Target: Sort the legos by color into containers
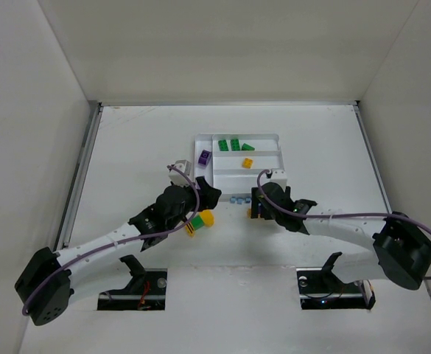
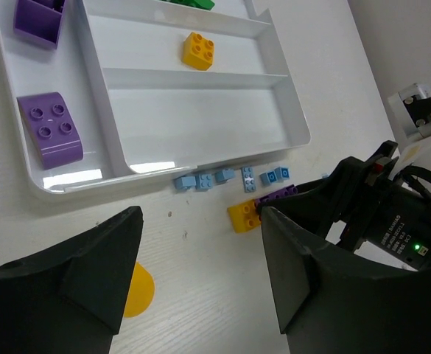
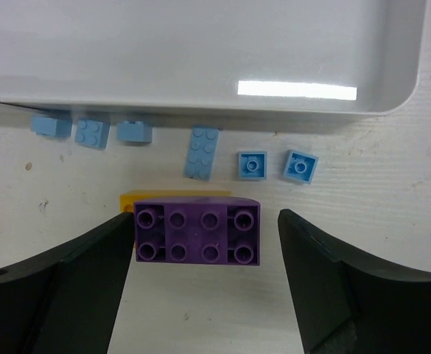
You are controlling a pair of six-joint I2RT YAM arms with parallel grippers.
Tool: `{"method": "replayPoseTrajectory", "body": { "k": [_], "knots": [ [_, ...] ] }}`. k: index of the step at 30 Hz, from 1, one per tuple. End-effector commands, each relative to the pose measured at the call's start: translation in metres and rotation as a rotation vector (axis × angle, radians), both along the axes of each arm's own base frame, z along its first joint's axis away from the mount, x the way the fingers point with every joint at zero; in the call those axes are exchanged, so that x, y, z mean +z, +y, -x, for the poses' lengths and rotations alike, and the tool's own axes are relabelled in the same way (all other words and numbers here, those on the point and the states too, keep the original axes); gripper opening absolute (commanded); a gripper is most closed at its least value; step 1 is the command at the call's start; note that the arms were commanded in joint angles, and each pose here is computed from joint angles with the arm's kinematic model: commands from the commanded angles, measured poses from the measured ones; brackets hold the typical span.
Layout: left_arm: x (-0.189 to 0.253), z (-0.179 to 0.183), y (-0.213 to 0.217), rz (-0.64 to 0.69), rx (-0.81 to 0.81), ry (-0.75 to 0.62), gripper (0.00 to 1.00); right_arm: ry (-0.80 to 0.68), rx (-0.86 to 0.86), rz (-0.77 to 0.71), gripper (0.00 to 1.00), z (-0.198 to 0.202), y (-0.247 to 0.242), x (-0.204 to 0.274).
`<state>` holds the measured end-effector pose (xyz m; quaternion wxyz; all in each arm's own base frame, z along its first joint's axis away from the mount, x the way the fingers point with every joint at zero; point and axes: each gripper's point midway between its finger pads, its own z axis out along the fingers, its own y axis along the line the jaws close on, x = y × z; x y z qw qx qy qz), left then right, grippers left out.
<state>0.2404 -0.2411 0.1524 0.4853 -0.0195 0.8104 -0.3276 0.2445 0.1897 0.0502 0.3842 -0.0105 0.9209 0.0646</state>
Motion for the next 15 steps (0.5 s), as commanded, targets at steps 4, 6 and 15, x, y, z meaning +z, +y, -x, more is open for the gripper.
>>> {"method": "replayPoseTrajectory", "body": {
  "k": [4,6,15],
  "knots": [
    [0.0162,-0.0047,-0.0074,0.039,-0.013,-0.047,0.62,-0.030,0.023,-0.075,0.78,-0.0125,0.0178,0.0142],
    [0.0143,-0.0045,-0.0082,0.038,-0.012,-0.042,0.63,-0.025,0.023,-0.073,0.78,-0.0126,0.0168,0.0125],
    [0.0143,-0.0033,-0.0127,0.051,-0.027,-0.045,0.68,0.001,0.044,-0.093,0.74,-0.0107,0.0222,0.0067]
  ]
}}
